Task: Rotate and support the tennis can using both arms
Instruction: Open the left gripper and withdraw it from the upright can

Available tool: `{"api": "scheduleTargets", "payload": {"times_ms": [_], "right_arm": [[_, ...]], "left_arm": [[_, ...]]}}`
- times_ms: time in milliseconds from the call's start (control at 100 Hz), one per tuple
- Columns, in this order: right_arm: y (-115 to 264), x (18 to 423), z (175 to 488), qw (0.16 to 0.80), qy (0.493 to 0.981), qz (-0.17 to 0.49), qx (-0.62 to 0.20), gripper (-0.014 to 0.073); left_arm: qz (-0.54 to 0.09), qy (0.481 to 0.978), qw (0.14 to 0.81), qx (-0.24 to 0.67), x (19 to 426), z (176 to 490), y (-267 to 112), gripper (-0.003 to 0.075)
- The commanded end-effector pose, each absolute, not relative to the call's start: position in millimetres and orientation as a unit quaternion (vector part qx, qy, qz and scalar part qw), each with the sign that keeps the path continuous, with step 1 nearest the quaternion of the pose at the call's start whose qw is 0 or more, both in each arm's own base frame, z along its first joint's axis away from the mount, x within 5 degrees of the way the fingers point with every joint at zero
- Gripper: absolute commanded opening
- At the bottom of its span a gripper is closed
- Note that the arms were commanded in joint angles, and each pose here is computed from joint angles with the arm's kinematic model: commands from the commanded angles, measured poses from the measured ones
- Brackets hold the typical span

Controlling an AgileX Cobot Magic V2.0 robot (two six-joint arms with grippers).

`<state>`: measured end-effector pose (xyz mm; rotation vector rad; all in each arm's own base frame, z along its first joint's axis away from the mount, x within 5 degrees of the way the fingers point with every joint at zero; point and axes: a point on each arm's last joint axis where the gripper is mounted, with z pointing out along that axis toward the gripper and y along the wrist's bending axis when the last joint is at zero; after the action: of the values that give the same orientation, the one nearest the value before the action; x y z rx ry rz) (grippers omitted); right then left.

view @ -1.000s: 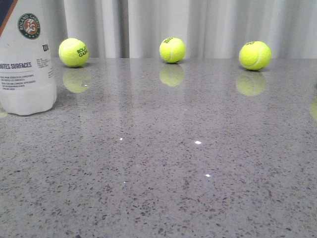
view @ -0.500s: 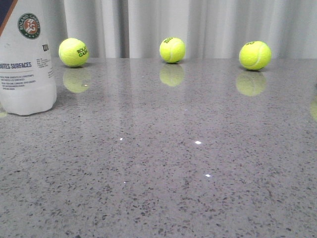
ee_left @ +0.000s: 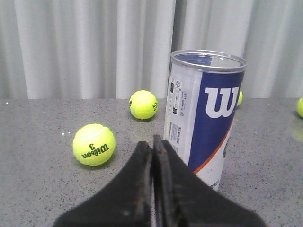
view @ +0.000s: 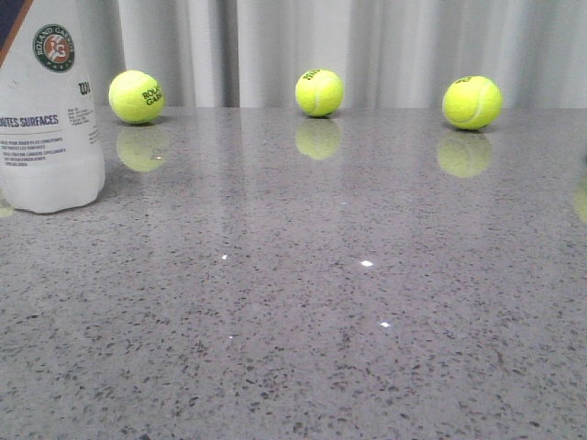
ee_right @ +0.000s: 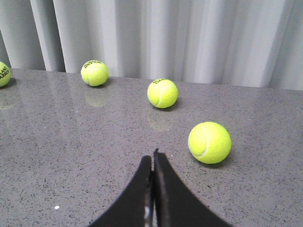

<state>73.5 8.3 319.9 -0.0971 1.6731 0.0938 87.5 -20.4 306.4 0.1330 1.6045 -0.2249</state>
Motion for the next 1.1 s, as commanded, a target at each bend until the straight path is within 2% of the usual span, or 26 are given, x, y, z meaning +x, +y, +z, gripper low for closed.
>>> {"api": "scheduleTargets", "payload": {"times_ms": [0,300,510,720,1090], "right_arm": [[8.2,73.0,335.2,0.705,0.706,0.039,-0.045,-0.007],[8.2,73.0,335.2,0.705,0.706,0.039,-0.045,-0.007],[8.2,73.0,335.2,0.705,0.706,0.039,-0.045,-0.007],[8.2,73.0,335.2,0.705,0.706,0.039,-0.045,-0.007],[8.2,73.0,335.2,0.705,0.706,0.039,-0.045,-0.007]], "left_arm": [[-0.107,0.679,0.725,0.042,87.4,322.7,-18.5,-0.0021],[-0.085,0.657,0.748,0.042,86.9,309.4,-15.5,-0.0021],[-0.066,0.637,0.768,0.03,73.9,286.6,-9.8,-0.0021],[-0.015,0.627,0.779,0.012,60.6,260.2,-2.3,-0.0021],[-0.012,0.646,0.763,0.005,57.9,217.1,-1.8,-0.0021]]}}
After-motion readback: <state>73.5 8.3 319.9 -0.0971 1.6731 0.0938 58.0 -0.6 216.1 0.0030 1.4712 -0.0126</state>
